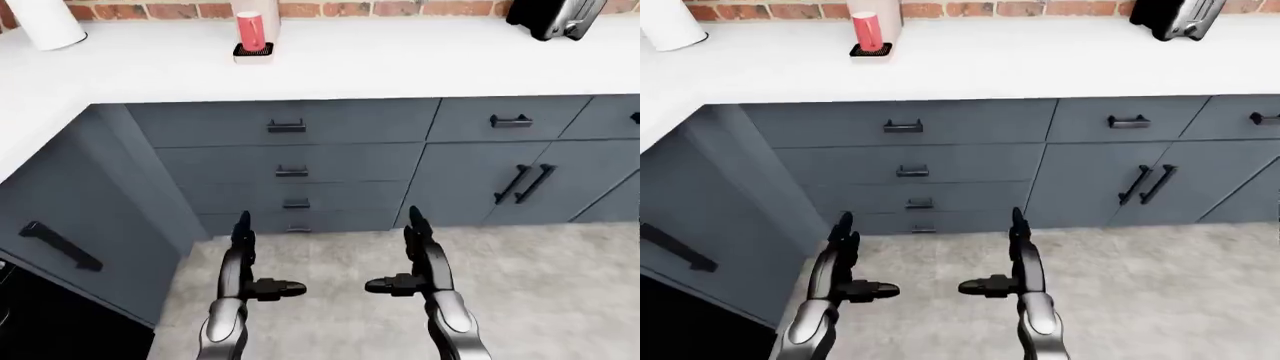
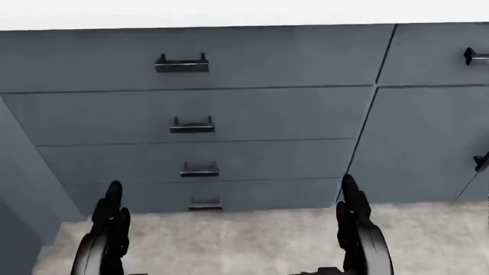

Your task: Press the button on the coffee machine to serve coffee.

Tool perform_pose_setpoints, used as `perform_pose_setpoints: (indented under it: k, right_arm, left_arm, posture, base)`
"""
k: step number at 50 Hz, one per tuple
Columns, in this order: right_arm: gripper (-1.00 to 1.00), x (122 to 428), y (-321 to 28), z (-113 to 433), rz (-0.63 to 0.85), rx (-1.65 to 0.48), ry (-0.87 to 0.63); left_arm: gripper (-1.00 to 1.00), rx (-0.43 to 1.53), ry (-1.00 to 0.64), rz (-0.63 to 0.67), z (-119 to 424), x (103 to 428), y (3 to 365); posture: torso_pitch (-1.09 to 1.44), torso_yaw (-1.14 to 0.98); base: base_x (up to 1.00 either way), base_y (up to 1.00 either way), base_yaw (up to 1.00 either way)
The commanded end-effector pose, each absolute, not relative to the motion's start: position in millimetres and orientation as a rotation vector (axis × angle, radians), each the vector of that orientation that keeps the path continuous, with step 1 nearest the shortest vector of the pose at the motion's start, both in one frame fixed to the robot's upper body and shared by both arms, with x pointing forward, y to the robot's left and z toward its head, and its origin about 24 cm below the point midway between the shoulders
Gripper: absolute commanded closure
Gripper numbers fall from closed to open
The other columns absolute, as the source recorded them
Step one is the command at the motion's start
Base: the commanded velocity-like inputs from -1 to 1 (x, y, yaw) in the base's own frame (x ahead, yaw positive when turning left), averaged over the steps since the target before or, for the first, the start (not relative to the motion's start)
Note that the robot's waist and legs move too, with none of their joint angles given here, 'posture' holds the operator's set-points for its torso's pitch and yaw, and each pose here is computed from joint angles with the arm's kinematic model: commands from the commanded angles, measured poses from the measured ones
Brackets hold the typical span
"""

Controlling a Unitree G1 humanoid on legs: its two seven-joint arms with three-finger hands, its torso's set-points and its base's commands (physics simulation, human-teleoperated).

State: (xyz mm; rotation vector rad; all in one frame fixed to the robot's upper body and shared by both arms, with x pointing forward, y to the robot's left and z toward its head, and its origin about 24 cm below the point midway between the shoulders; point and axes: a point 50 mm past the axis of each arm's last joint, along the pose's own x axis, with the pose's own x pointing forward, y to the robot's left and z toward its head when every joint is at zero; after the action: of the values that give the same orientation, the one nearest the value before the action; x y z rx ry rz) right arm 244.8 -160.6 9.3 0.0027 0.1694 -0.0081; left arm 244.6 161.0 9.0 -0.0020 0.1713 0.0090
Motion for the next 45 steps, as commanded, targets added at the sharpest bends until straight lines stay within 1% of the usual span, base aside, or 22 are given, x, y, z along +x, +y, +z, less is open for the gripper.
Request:
perform_pose_setpoints:
  k: [1,18,24,32,38,41,45]
  right_arm:
    - [-1.00,254.5,-159.8,39.0,0.005,-0.007,0.002]
    - [-1.00,253.0,-160.5,45.8,-0.006,-0.018,-0.011]
    - [-1.00,258.2,-162.8,54.9,-0.028,-0.018,-0.023]
    - [-1.00,262.3,-167.1,90.0,-0.052,-0.021,-0.047]
    - [-1.00,271.1,-166.1,118.2,-0.048,-0.039,-0.067]
    - [-1.00,272.5,-164.7,129.7,-0.042,-0.044,-0.078]
    - [-1.00,273.5,-167.7,160.9,-0.055,-0.058,-0.115]
  left_arm:
    - [-1.00,0.002,0.000,0.002,38.9,254.2,160.4]
    - [-1.00,0.004,0.011,0.001,38.2,253.9,158.1]
    - [-1.00,-0.014,0.014,0.009,45.5,257.7,157.2]
    - [-1.00,-0.046,-0.003,0.014,77.0,275.6,157.3]
    - [-1.00,-0.051,-0.040,0.022,114.0,292.4,160.5]
    - [-1.00,-0.061,-0.050,0.013,133.6,293.1,161.4]
    - [-1.00,-0.065,-0.064,0.017,154.8,297.2,165.1]
  posture:
    - [0.00,0.00]
    - [0.00,0.00]
    - [0.00,0.00]
    - [0.00,0.00]
    - [0.00,0.00]
    - [0.00,0.00]
    - [0.00,0.00]
  base:
    - [0.00,0.00,0.00]
    - [0.00,0.00,0.00]
    - [0.00,0.00,0.00]
    - [0.00,0.00,0.00]
    - [0.00,0.00,0.00]
    - [0.00,0.00,0.00]
    - [0.00,0.00,0.00]
